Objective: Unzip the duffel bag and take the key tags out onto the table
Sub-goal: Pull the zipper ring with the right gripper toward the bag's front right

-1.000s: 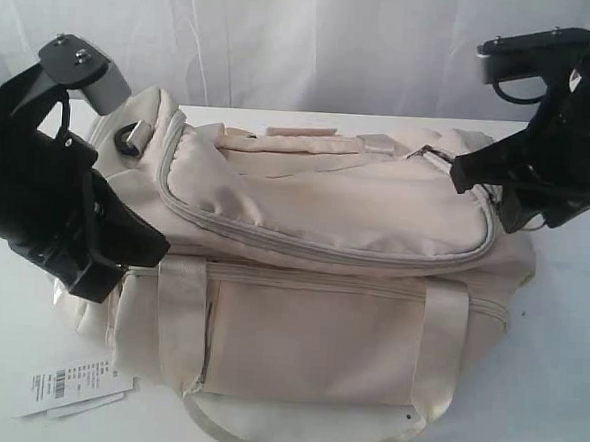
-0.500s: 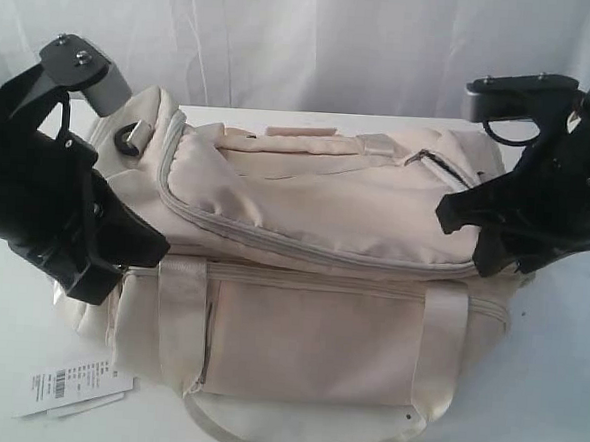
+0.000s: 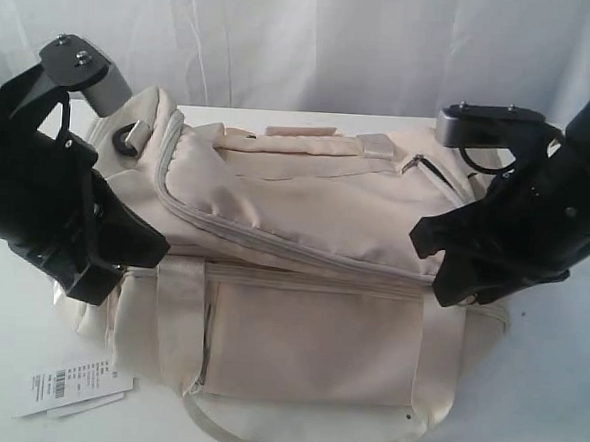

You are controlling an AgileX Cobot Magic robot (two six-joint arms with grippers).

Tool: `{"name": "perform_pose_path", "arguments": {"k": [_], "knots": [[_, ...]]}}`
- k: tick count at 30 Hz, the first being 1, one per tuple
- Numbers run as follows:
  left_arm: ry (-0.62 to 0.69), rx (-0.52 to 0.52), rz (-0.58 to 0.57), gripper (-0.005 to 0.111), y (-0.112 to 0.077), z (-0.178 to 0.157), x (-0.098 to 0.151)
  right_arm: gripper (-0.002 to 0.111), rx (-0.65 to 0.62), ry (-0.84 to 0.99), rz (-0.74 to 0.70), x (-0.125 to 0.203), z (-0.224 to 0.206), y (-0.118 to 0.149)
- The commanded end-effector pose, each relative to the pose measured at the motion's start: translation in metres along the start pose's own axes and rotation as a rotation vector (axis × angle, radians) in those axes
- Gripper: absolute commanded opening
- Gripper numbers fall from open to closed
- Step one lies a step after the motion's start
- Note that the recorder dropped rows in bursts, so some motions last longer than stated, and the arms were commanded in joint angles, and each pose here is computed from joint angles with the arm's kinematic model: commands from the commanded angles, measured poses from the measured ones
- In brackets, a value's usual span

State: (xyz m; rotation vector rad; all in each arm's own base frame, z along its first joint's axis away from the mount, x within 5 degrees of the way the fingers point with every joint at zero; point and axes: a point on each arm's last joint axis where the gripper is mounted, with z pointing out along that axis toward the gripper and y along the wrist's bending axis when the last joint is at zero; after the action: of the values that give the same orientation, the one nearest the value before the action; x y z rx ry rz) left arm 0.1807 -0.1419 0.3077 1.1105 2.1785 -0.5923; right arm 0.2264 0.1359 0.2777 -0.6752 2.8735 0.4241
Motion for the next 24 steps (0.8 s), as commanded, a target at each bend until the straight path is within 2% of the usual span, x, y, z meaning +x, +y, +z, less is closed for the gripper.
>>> {"name": "perform_pose_path", "arguments": {"k": [1,12,18,24], "knots": [[0.001,0.024,-0.006,0.000,-0.003,0.000,-0.001,0.000,-0.084,0.014,-0.013,0.004,0.000,0.007],[0.001,0.024,-0.006,0.000,-0.003,0.000,-0.001,0.000,-0.062,0.062,-0.031,0.014,0.011,0.003],[0.003,0.026,-0.006,0.000,-0.003,0.000,-0.001,0.000,0.017,0.072,-0.048,0.017,0.015,-0.006],[0.004,0.027,-0.006,0.000,-0.003,0.000,-0.001,0.000,0.007,0.052,-0.040,0.015,0.015,-0.005]]}}
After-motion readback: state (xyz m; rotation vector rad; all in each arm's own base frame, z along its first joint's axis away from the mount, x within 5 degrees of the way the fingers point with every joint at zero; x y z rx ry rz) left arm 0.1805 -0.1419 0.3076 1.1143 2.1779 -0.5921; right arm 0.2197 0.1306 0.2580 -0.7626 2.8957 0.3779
